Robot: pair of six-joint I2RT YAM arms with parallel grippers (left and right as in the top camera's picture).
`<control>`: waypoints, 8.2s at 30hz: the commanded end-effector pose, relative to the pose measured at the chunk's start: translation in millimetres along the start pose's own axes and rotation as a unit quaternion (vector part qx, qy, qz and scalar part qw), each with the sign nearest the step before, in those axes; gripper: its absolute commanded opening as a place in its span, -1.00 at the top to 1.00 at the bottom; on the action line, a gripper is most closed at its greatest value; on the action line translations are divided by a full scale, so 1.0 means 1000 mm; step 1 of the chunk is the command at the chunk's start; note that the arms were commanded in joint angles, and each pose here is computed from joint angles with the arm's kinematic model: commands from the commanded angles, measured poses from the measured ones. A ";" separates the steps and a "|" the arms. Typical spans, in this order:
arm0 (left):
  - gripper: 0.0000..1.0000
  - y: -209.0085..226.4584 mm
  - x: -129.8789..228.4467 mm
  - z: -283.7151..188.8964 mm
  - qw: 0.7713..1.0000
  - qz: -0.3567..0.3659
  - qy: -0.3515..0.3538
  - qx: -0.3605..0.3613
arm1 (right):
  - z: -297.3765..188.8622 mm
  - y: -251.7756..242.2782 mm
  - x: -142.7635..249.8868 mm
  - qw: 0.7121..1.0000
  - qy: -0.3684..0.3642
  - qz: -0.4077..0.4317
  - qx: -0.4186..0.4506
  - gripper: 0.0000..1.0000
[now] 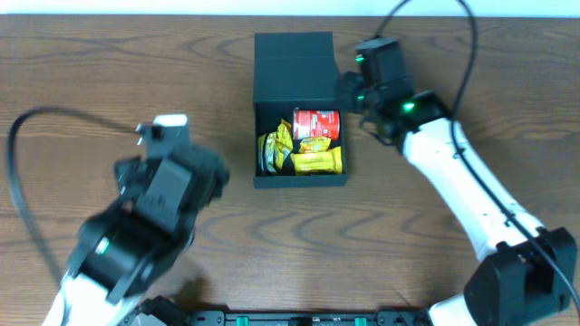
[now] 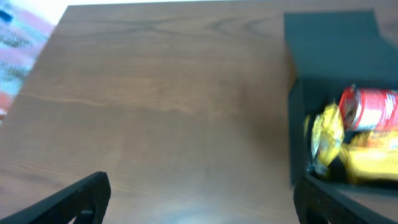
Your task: Pack container
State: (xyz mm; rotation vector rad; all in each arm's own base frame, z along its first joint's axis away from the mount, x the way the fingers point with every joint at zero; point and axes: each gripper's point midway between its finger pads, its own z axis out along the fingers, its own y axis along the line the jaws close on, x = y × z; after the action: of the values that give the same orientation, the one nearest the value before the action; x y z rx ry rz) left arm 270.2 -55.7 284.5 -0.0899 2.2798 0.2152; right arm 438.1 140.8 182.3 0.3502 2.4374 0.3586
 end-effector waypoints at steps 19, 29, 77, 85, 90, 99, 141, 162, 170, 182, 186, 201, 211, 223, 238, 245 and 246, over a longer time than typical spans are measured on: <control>0.88 -0.084 -0.050 0.242 0.881 -0.288 0.222 0.303 | 0.042 -0.091 -0.050 0.978 0.061 0.198 -0.025 0.97; 0.89 -0.104 -0.032 0.306 0.838 -0.383 0.261 0.287 | 0.121 -0.063 -0.020 0.949 0.160 0.246 -0.116 0.97; 0.88 -0.208 -0.064 0.304 0.731 -0.456 0.275 0.427 | 0.157 0.033 -0.024 0.894 0.195 0.279 -0.292 0.98; 0.88 -0.211 -0.086 0.284 0.712 -0.426 0.256 0.496 | 0.142 0.045 -0.032 0.874 0.210 0.273 -0.342 0.97; 0.88 -0.211 -0.090 0.270 0.694 -0.404 0.266 0.533 | 0.121 0.054 -0.024 0.845 0.259 0.253 -0.393 0.97; 0.88 -0.209 -0.086 0.252 0.678 -0.354 0.275 0.582 | 0.102 0.062 -0.020 0.821 0.291 0.228 -0.435 0.97; 0.88 -0.101 -0.223 0.034 0.736 -0.219 0.008 0.640 | -0.129 0.117 -0.119 0.788 0.092 -0.025 -0.608 0.96; 0.88 0.035 -0.065 0.050 0.978 -0.149 0.103 0.108 | -0.153 -0.025 -0.039 0.992 -0.042 -0.094 0.067 0.97; 0.88 0.008 0.010 0.114 0.974 -0.091 0.184 0.099 | -0.096 -0.075 0.018 0.973 0.076 -0.104 0.189 0.97; 0.88 -0.036 0.078 0.169 0.963 -0.121 0.203 0.131 | -0.020 -0.091 0.115 0.976 0.189 -0.052 0.100 0.97; 0.88 -0.048 0.087 0.192 0.962 -0.139 0.209 0.110 | -0.007 -0.092 0.128 0.977 0.192 -0.037 0.086 0.97; 0.89 -0.121 0.106 0.213 0.919 -0.194 0.261 0.224 | 0.053 -0.067 0.141 0.983 0.180 0.039 0.000 0.97; 0.88 -0.143 0.097 0.209 0.896 -0.220 0.264 0.282 | 0.083 -0.049 0.138 0.982 0.172 0.063 -0.051 0.97; 0.88 -0.167 0.071 0.203 0.881 -0.249 0.232 0.330 | 0.087 -0.031 0.108 0.983 0.126 0.094 -0.093 0.97; 0.89 -0.196 0.054 0.204 0.868 -0.289 0.205 0.349 | 0.084 -0.036 0.059 0.974 0.077 0.157 -0.146 0.97; 0.89 -0.186 0.035 0.208 0.866 -0.301 0.186 0.353 | 0.084 -0.041 0.055 0.973 0.075 0.162 -0.148 0.97; 0.88 -0.185 0.024 0.206 0.863 -0.304 0.179 0.362 | 0.084 -0.043 0.055 0.972 0.077 0.165 -0.147 0.97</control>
State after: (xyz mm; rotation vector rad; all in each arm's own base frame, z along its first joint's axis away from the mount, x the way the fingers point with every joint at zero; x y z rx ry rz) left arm 416.0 -204.8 92.2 -0.4606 2.4597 -1.0211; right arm 438.5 136.2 68.0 0.6025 2.4368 0.8819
